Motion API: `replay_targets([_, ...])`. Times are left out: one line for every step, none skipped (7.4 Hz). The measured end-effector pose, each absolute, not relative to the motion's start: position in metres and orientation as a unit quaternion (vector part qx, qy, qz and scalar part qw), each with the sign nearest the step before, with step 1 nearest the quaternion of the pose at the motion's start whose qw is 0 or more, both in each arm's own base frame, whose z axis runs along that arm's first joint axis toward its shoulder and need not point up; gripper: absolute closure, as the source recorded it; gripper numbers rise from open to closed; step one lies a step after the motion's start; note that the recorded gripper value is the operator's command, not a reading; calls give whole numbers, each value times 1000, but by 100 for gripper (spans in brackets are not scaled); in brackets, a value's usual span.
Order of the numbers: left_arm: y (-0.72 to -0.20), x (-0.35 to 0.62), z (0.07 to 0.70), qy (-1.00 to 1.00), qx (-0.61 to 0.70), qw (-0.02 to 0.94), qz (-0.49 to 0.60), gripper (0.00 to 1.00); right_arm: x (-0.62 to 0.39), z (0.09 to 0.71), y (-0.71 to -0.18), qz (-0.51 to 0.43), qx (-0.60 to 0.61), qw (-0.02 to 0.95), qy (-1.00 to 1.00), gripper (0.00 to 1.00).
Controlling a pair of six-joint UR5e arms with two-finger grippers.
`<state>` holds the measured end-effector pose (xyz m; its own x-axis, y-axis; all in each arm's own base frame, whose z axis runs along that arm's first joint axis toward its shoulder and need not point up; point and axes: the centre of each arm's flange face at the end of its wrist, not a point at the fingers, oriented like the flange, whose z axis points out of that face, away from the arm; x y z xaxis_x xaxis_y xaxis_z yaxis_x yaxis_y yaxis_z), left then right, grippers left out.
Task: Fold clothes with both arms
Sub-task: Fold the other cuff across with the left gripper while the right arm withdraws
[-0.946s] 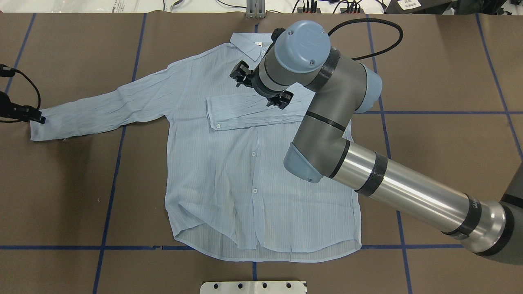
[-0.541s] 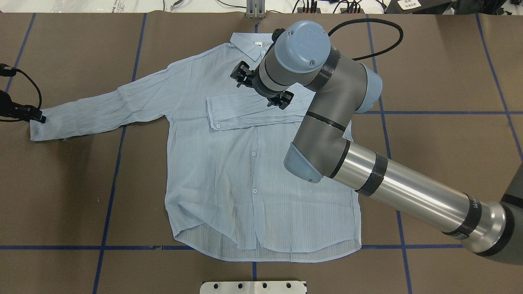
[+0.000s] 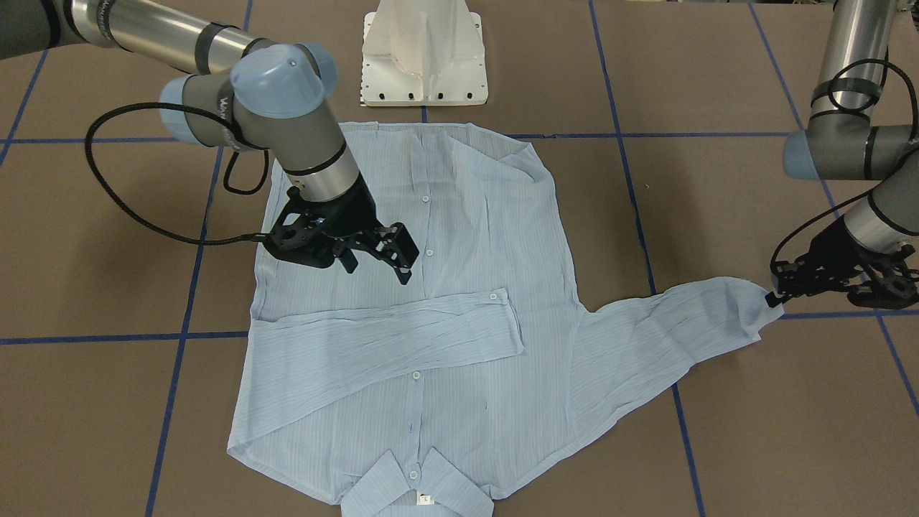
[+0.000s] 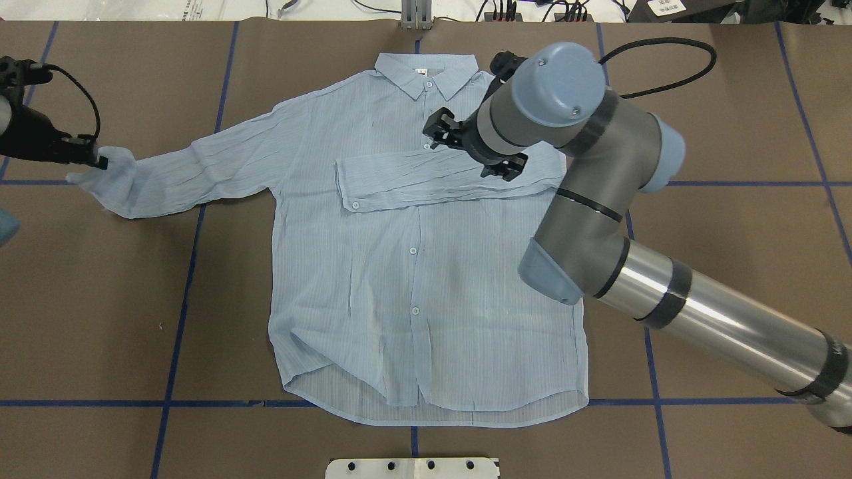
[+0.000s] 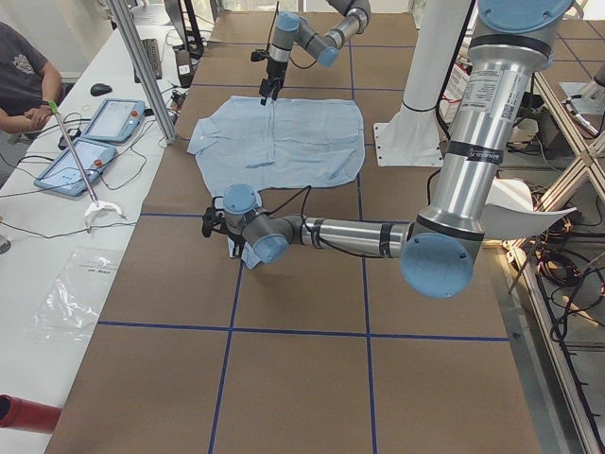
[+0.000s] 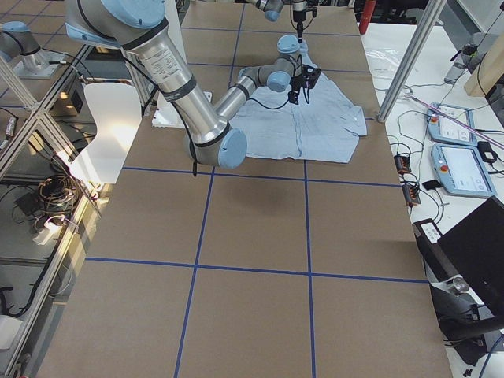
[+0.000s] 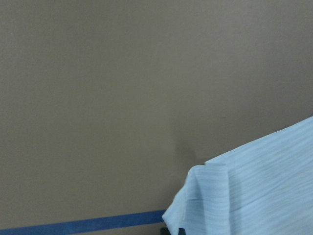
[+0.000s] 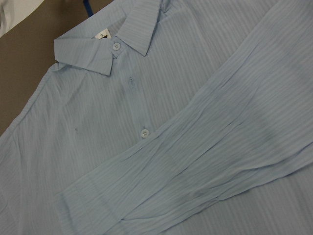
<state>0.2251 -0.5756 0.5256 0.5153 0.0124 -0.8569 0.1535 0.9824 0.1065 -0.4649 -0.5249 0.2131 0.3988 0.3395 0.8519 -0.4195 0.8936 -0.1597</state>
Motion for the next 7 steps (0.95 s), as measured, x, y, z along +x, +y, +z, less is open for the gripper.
replay_targets([-570, 262, 474, 520, 64, 849, -60, 100, -438, 244, -527, 209, 45, 846, -489, 0])
replay_targets([-564, 312, 415, 548, 34, 832, -82, 100, -413, 277, -531, 193, 48, 857, -475, 0])
replay_targets([-559, 368, 351, 565, 5, 818, -108, 100, -393, 313, -533, 175, 54, 870, -457, 0])
replay_targets([-554, 414, 291, 575, -14, 808, -130, 100, -378, 343, -532, 159, 59, 882, -440, 0])
replay_targets([-550, 453, 231, 585, -24, 797, -150, 100, -367, 370, -529, 147, 60, 892, -424, 0])
replay_targets([-550, 489, 178, 594, -30, 786, -171, 100, -359, 394, -525, 136, 59, 901, -409, 0])
replay_targets([-548, 526, 132, 600, -34, 777, -188, 100, -351, 416, -522, 130, 57, 908, -395, 0])
